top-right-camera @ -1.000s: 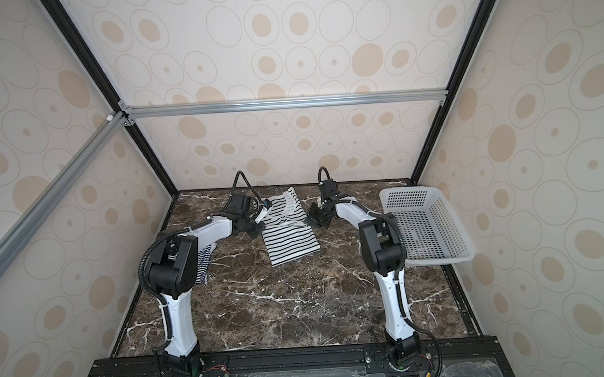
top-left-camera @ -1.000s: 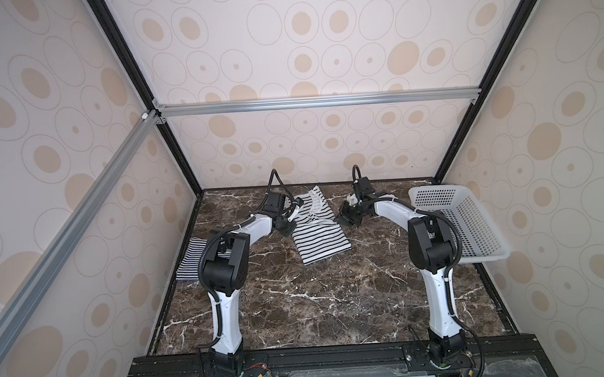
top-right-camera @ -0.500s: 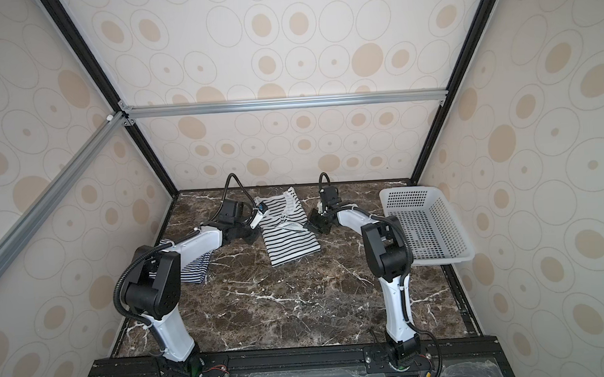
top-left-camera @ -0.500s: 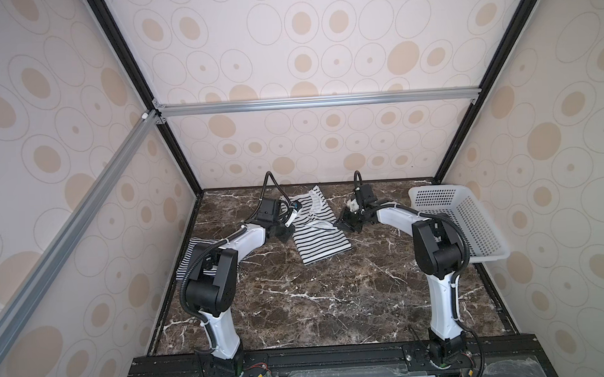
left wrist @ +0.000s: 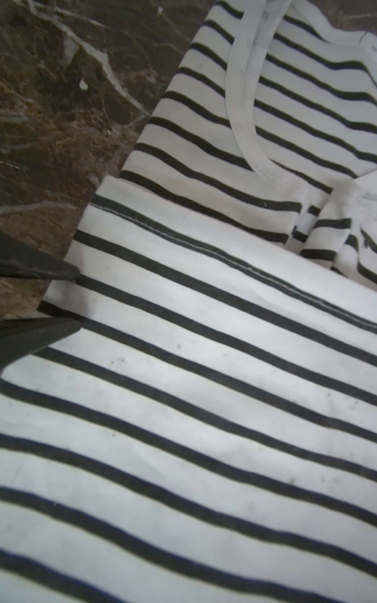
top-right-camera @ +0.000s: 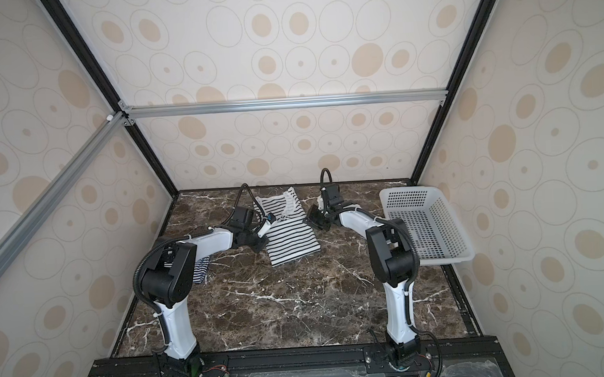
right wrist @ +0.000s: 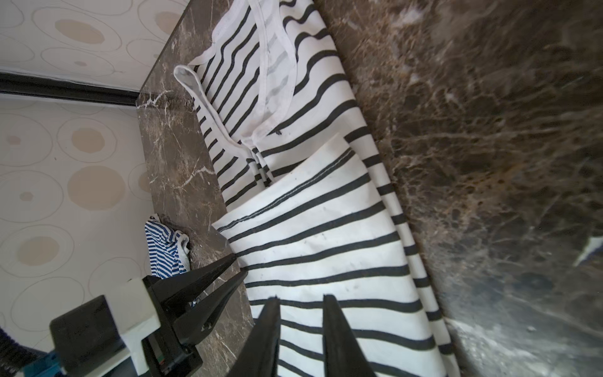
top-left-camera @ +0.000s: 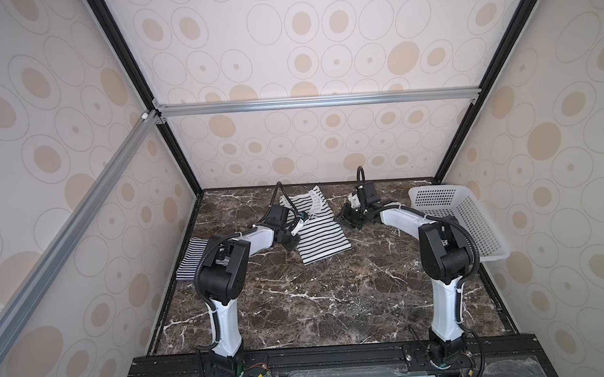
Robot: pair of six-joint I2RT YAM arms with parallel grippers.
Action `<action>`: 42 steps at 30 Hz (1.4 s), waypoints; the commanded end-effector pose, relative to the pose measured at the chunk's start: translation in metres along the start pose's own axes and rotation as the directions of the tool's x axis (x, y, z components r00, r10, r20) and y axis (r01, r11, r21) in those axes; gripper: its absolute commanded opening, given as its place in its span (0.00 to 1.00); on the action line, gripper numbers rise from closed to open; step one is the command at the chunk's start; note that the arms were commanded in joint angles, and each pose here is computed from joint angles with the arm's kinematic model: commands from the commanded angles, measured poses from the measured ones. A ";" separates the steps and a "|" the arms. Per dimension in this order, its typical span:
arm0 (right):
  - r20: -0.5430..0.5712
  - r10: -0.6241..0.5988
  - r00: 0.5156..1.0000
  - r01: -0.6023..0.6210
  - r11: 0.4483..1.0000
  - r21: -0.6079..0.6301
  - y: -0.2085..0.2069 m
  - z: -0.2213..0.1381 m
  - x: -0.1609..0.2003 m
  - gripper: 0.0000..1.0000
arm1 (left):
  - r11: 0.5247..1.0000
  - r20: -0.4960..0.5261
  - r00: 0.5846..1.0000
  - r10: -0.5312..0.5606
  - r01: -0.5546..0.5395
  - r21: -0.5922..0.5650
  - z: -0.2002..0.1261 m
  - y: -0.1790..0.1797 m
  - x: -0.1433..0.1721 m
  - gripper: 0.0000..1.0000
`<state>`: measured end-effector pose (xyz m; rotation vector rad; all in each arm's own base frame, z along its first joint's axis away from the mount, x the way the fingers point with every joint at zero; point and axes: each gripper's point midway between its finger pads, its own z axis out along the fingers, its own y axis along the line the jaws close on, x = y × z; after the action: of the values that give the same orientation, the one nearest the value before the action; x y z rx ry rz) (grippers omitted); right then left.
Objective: Fold and stack tank tops
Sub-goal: Fold the tank top at the top-center of the table, then move the tank top to the center of the table.
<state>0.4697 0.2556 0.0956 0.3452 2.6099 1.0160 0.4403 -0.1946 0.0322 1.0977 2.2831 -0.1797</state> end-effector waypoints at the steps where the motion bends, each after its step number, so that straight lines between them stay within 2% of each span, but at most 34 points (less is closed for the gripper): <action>1: -0.017 -0.022 1.000 0.022 0.999 0.024 0.001 0.003 0.002 0.23 | 0.998 0.017 1.000 0.003 -0.002 -0.064 0.002 0.017 -0.016 0.22; 6: -0.091 -0.037 0.995 0.045 0.995 0.085 -0.002 0.015 0.012 0.19 | 0.997 -0.019 1.000 0.001 -0.002 -0.078 0.006 0.017 -0.005 0.21; 14: -0.142 -0.060 0.988 0.079 0.988 0.133 -0.010 0.031 0.036 0.18 | 0.996 -0.104 0.994 0.030 -0.038 -0.079 0.011 0.012 0.023 0.21; 21: -0.223 -0.047 0.974 0.100 0.968 0.229 -0.034 0.044 0.075 0.17 | 0.994 -0.147 0.987 0.064 -0.076 -0.074 0.005 0.007 0.038 0.21; 31: -0.260 -0.058 0.964 0.145 0.933 0.329 -0.060 0.018 0.134 0.16 | 0.991 -0.179 0.979 0.097 -0.110 -0.069 -0.009 -0.001 0.053 0.22; 42: -0.342 -0.047 0.939 0.175 0.919 0.353 -0.069 -0.002 0.224 0.16 | 0.985 -0.229 0.959 0.167 -0.170 0.009 -0.039 -0.035 0.097 0.23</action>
<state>0.2912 0.2949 0.0235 0.0520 2.9814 0.6876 0.3842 -0.1526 0.0220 1.2446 2.2937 0.0274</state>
